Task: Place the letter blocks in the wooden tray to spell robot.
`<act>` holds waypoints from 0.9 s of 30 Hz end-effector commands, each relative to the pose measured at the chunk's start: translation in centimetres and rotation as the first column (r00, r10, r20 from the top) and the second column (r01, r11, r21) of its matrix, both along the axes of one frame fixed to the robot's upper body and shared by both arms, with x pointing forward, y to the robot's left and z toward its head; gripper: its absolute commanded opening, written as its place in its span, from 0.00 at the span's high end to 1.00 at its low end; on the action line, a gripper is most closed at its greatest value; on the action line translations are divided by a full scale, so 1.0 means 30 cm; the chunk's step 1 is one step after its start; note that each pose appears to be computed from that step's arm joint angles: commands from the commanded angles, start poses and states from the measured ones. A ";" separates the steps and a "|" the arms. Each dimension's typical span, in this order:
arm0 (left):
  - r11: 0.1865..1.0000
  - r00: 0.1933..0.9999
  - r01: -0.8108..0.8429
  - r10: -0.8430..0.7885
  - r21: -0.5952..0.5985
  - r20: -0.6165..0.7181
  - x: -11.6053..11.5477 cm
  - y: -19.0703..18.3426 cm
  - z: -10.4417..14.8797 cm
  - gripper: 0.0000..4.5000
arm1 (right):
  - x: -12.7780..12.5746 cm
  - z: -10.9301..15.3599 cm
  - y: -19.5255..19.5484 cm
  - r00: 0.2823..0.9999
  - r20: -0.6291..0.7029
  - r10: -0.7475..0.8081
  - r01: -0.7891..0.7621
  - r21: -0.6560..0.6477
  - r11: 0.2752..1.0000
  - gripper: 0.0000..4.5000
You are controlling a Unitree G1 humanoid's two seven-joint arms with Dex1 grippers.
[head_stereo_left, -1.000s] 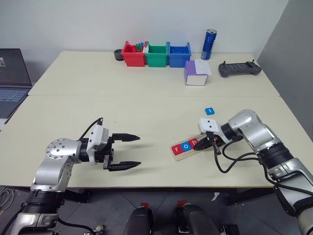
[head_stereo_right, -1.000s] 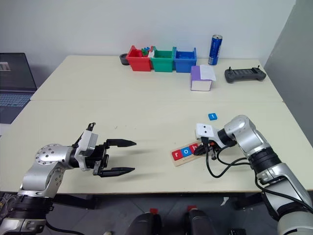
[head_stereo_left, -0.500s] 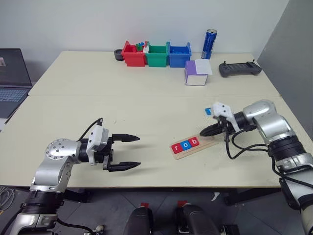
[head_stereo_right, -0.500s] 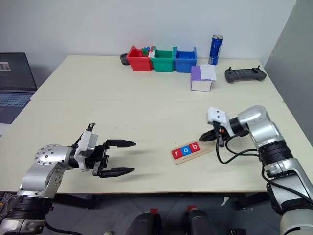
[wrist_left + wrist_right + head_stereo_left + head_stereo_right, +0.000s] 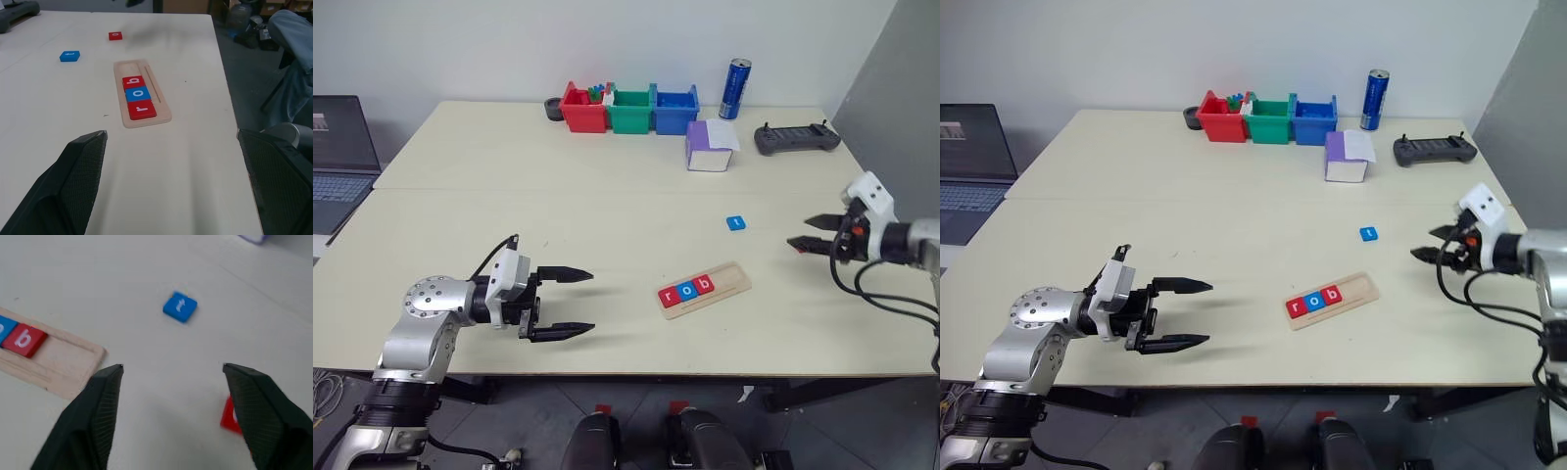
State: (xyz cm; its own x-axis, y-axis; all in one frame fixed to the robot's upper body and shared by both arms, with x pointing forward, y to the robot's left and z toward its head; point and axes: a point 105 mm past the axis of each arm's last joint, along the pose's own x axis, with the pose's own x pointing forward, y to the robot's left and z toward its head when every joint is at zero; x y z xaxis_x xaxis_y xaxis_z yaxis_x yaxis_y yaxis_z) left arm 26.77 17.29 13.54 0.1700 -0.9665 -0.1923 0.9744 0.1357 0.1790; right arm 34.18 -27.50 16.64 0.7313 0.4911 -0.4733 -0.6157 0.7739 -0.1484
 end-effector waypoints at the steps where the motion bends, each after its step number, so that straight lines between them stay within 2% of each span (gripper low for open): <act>1: 1.000 0.999 0.018 -0.018 -0.004 0.034 0.009 -0.001 0.028 0.00 | -0.017 0.062 -0.045 0.993 0.069 -0.100 0.099 0.018 0.995 0.01; 5: 1.000 0.999 0.027 -0.027 -0.004 0.033 0.014 -0.001 0.027 0.00 | -0.036 0.044 -0.048 0.983 0.059 -0.176 0.172 0.065 0.983 0.01; 9: 0.999 0.999 0.041 -0.040 -0.007 0.026 0.013 -0.006 0.025 0.00 | -0.020 -0.015 -0.106 0.929 0.033 -0.368 0.365 0.064 0.929 0.01; 16: 0.998 0.998 0.055 -0.055 -0.004 0.018 0.012 -0.007 0.020 0.00 | 0.022 -0.023 -0.099 0.884 0.056 -0.465 0.460 0.080 0.884 0.01; 20: 0.998 0.998 0.057 -0.057 -0.004 0.021 0.013 -0.008 0.021 0.00 | 0.034 -0.065 -0.091 0.887 0.032 -0.460 0.460 0.013 0.888 0.01; 27: 0.999 0.998 0.054 -0.054 -0.005 0.020 0.009 -0.006 0.020 0.00 | 0.055 -0.061 -0.069 0.908 0.044 -0.418 0.414 0.072 0.907 0.01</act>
